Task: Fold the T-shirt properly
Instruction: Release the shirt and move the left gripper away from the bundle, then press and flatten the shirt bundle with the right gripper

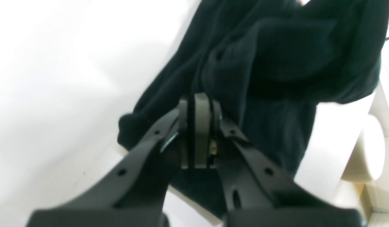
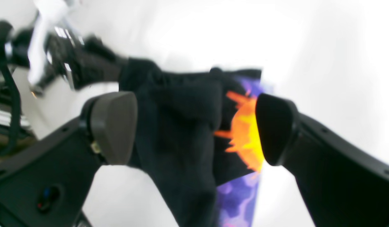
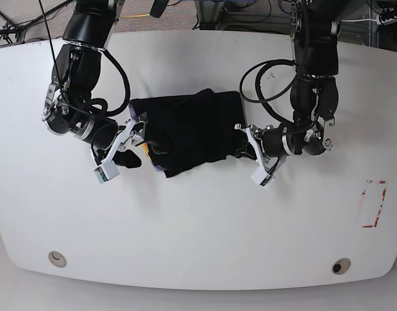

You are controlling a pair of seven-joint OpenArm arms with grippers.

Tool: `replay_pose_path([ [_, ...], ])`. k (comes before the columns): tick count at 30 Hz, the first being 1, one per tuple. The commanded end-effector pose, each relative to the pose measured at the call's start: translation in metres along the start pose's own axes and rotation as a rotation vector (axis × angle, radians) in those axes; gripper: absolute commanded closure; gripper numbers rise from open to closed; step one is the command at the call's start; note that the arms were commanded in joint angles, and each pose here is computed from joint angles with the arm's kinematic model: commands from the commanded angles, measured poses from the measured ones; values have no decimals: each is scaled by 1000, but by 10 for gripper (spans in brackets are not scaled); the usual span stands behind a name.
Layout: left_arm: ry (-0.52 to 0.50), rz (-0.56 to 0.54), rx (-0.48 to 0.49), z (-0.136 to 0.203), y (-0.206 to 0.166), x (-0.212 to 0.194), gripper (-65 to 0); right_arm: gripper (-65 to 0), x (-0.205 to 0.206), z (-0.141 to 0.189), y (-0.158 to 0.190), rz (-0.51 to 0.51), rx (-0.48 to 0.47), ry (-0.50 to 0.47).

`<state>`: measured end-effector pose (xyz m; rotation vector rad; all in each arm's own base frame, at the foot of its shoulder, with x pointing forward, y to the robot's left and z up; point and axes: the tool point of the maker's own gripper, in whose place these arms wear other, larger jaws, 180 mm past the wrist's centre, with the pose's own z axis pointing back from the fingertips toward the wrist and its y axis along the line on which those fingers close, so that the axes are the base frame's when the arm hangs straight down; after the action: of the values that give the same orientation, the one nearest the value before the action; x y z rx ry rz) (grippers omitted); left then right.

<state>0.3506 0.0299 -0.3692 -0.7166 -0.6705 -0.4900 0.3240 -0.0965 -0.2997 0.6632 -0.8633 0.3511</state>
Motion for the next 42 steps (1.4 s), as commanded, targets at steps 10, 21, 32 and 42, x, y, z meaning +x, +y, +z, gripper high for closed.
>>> replay_pose_path([
  [10,-58,-158,134,61,33,34,-11,-555,-4,-12,16,28,81,12],
  [21,-98,-103,341,140,93,25,-11,-406,-16,-37,90,124,252,63],
  [32,-69,-110,376,155,100,14,-11,-403,-24,-43,161,285,419,106],
  [42,-43,-91,365,150,97,-1,-13,-403,0,-42,138,327,338,72],
])
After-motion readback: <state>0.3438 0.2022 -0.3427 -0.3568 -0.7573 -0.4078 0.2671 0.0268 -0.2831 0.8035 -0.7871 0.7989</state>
